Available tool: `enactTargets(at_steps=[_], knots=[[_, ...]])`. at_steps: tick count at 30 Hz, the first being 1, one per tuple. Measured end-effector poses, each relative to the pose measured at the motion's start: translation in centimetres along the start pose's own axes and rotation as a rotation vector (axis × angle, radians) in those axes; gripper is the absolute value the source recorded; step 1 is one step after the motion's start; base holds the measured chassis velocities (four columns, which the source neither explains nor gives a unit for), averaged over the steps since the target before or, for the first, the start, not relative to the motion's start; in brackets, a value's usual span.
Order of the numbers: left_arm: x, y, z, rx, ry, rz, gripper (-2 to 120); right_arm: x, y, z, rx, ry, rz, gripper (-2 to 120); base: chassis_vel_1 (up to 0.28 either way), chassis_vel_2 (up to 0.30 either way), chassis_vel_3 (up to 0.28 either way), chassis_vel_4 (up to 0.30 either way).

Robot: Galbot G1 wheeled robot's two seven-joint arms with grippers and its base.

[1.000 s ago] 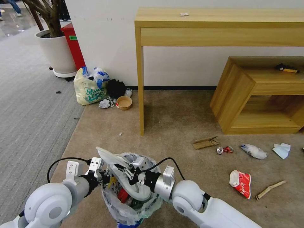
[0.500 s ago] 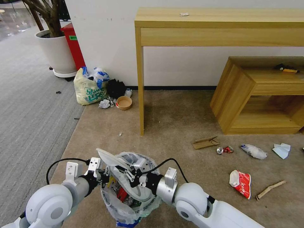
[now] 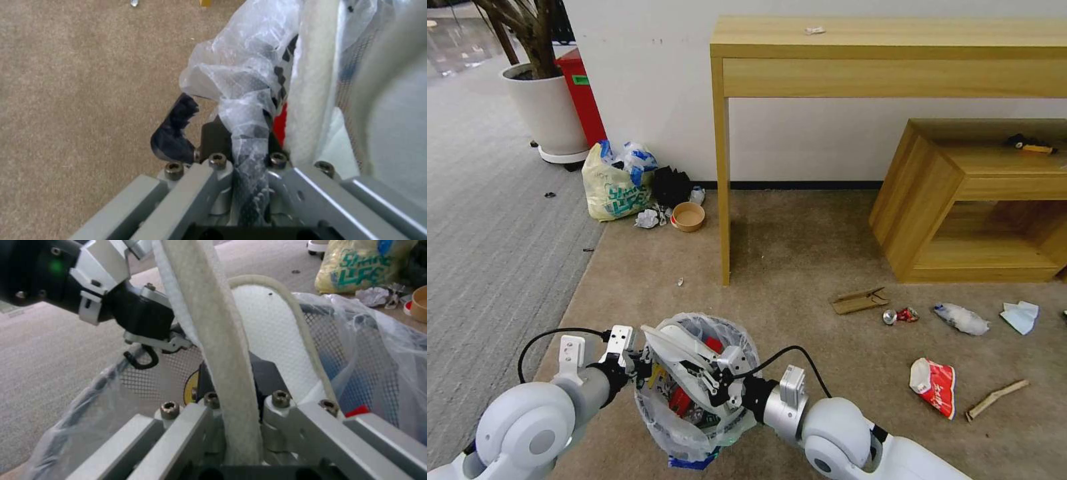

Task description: Pick up the trash bin and place the garbage on the floor into it.

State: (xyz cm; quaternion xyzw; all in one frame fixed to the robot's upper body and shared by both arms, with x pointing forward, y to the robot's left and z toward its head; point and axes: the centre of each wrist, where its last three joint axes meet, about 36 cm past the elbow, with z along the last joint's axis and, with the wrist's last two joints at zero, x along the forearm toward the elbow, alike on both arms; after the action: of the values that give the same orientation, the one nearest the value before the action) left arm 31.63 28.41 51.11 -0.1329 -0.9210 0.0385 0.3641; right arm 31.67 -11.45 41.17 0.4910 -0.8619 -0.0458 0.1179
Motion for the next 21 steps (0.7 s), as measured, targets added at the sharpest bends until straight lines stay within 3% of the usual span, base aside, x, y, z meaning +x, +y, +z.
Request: enactTargets(at_steps=[2,6,21], knots=[[0.0,0.0,0.0,0.001,-0.001,-0.001,0,0.3,0.2,0.1,0.003,0.007,0.008,3,0.0,0.0,0.0,0.0],[0.0,0.1,-0.1,0.0,-0.004,-0.004,0,0.9,0.2,0.8,0.016,0.024,0.032,15,0.0,0.0,0.0,0.0],[-0.2,0.3,0.1,0.002,0.002,-0.012,0,2.6,-0.8,-2.0,0.051,-0.041,0.101,74,0.0,0.0,0.0,0.0]])
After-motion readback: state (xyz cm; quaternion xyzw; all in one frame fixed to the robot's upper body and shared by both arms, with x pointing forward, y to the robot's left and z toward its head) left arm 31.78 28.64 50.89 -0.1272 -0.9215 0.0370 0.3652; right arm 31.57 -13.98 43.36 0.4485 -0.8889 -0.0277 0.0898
